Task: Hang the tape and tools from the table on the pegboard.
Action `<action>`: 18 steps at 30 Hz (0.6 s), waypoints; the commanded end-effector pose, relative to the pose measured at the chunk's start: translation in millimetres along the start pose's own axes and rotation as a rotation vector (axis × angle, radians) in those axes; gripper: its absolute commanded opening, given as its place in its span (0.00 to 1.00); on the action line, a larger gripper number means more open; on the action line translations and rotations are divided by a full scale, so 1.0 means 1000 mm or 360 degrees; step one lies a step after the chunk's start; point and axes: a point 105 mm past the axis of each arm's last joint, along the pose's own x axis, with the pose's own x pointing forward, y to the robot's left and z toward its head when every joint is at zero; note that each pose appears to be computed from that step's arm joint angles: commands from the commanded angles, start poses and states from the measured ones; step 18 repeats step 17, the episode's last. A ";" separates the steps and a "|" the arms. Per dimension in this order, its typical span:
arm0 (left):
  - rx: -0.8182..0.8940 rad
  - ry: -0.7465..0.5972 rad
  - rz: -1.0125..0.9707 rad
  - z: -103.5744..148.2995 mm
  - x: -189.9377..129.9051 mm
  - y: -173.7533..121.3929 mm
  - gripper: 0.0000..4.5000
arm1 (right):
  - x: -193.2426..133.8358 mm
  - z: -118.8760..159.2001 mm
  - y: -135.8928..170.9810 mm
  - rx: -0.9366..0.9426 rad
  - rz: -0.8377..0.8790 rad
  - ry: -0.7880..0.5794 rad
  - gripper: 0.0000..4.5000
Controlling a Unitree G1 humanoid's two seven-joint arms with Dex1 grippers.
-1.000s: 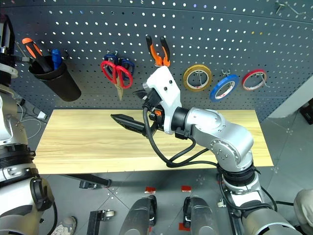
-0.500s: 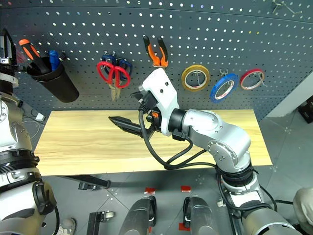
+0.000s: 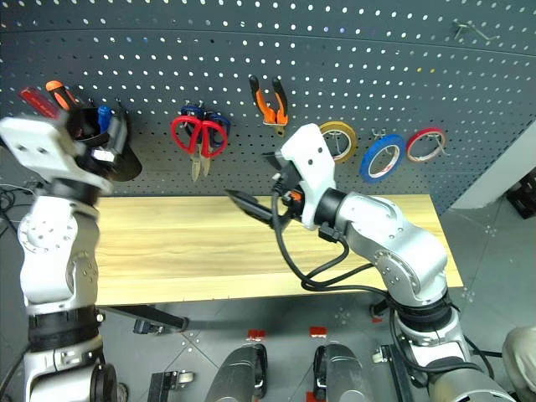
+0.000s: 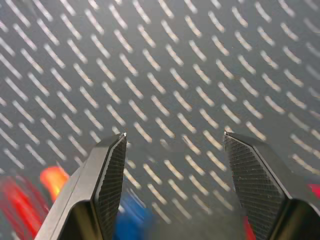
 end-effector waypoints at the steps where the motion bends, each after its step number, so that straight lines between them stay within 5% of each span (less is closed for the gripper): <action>1: -0.0140 0.0360 0.0130 -0.038 -0.018 0.001 0.72 | -0.012 -0.023 -0.021 -0.0090 -0.0260 0.0005 1.00; 4: 0.0003 0.0641 0.0217 -0.072 -0.037 0.004 0.72 | -0.023 -0.061 -0.037 -0.0063 -0.0518 0.0046 1.00; 11: -0.0146 0.0706 0.0217 -0.110 -0.061 0.009 0.72 | -0.078 -0.150 -0.073 -0.0082 -0.1141 0.0201 1.00; 18: -0.0145 0.0737 0.0220 -0.130 -0.073 0.006 0.72 | -0.113 -0.198 -0.089 -0.0053 -0.1324 0.0387 1.00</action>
